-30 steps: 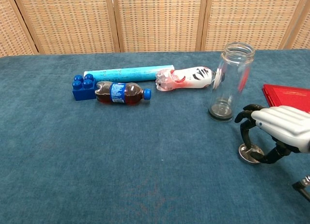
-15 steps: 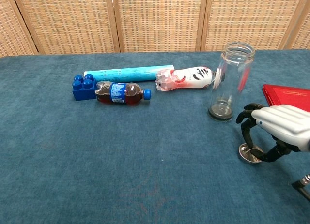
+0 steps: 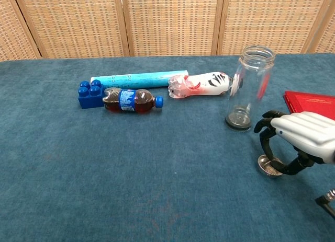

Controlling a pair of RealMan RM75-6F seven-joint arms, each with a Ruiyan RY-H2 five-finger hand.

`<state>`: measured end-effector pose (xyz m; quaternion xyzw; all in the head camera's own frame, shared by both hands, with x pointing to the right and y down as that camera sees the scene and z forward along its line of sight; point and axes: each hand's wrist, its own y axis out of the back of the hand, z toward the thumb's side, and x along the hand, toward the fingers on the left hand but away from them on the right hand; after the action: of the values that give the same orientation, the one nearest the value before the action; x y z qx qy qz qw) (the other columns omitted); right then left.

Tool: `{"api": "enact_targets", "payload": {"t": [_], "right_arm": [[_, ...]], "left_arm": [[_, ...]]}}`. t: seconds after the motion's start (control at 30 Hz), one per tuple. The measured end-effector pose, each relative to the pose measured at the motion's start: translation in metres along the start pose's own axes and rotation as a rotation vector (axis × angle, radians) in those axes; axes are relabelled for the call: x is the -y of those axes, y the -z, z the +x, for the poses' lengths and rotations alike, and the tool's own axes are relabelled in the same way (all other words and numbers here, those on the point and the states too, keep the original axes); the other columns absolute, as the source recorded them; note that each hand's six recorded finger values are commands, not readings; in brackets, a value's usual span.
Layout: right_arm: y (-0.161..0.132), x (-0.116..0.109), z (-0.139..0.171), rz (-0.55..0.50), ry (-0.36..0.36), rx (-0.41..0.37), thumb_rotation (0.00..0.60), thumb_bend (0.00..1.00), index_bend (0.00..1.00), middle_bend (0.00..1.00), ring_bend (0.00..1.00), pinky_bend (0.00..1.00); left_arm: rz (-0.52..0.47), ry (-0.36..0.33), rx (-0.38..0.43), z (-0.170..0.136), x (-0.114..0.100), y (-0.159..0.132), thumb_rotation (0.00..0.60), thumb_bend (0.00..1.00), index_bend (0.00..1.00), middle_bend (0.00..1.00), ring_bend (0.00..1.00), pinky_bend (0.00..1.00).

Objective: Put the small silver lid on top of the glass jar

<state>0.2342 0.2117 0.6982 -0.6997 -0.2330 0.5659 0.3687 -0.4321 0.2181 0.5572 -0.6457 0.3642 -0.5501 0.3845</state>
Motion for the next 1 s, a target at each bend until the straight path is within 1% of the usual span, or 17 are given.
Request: {"api": "enact_targets", "payload": {"t": [0.3, 0.6, 0.8, 1.0], "right_arm": [[0.003, -0.013, 0.005, 0.021, 0.024, 0.010, 0.600, 0.55, 0.63, 0.28, 0.09, 0.35], [0.014, -0.035, 0.013, 0.047, 0.060, 0.038, 0.600, 0.55, 0.63, 0.27, 0.09, 0.35], [0.028, -0.051, 0.015, 0.055, 0.086, 0.075, 0.600, 0.55, 0.63, 0.27, 0.09, 0.35], [0.044, -0.076, 0.016, 0.059, 0.127, 0.116, 0.600, 0.55, 0.63, 0.27, 0.09, 0.35]], "left_arm": [[-0.003, -0.003, 0.000, 0.000, -0.001, 0.000, 0.600, 0.22, 0.00, 0.00, 0.00, 0.00], [-0.007, -0.007, -0.002, -0.001, -0.002, 0.001, 0.600, 0.22, 0.00, 0.00, 0.00, 0.00], [-0.006, -0.006, -0.001, -0.001, -0.002, 0.001, 0.600, 0.22, 0.00, 0.00, 0.00, 0.00], [-0.005, -0.005, -0.002, -0.001, -0.002, 0.001, 0.600, 0.22, 0.00, 0.00, 0.00, 0.00]]}}
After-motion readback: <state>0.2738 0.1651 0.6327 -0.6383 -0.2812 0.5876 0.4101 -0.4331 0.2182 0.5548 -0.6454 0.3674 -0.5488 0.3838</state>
